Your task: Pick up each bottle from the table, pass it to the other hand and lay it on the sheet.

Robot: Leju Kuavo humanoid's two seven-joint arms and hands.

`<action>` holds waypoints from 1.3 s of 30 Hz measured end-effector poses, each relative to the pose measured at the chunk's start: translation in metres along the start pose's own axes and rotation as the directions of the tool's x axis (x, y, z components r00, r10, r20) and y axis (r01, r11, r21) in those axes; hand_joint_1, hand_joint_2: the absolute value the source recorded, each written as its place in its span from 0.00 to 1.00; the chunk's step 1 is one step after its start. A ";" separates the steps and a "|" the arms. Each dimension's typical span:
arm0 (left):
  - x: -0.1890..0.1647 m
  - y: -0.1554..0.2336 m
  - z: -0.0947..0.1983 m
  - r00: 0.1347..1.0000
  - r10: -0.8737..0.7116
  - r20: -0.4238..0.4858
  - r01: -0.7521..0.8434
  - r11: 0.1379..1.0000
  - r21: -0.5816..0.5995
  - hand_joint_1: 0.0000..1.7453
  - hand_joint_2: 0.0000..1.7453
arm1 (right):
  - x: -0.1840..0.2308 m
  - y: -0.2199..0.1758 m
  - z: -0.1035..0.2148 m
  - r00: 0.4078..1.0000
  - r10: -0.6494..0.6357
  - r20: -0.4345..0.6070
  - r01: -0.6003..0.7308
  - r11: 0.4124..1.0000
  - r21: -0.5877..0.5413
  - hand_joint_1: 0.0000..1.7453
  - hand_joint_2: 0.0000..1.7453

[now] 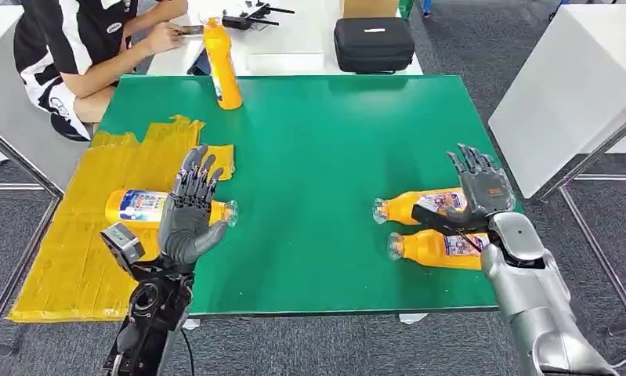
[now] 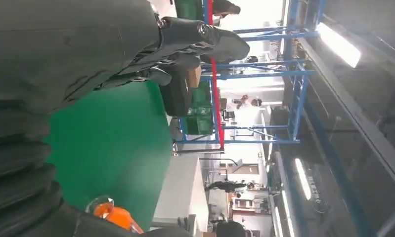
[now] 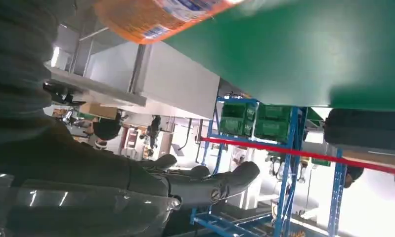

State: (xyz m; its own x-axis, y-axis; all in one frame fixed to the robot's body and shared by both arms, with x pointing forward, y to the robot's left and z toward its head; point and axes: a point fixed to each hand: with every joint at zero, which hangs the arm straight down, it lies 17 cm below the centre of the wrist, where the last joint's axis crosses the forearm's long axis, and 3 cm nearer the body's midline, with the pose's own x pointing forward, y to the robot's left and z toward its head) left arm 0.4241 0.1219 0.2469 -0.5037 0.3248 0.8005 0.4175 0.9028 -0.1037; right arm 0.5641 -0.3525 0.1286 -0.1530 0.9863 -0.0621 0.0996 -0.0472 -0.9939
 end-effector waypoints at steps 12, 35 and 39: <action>-0.010 0.001 0.002 0.999 0.027 -0.028 -0.026 1.000 0.017 0.00 1.00 | 0.016 0.010 -0.018 1.000 -0.013 0.018 0.012 0.998 0.060 0.00 1.00; -0.029 0.006 0.006 0.996 0.048 -0.073 -0.045 0.998 0.040 0.00 1.00 | 0.028 0.033 -0.028 0.990 -0.137 0.031 0.126 0.964 0.234 0.00 1.00; -0.033 0.008 0.006 0.995 0.046 -0.085 -0.042 0.998 0.047 0.00 1.00 | 0.025 0.039 -0.025 0.985 -0.171 0.012 0.161 0.947 0.279 0.00 1.00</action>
State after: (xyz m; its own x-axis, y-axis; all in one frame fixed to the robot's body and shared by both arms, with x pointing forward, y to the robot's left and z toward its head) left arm 0.4395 0.1203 0.2155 -0.4183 0.3409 0.8419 0.4025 0.9005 -0.1646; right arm 0.5886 -0.3255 0.0903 -0.1795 0.9778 0.1081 -0.2047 0.0703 -0.9763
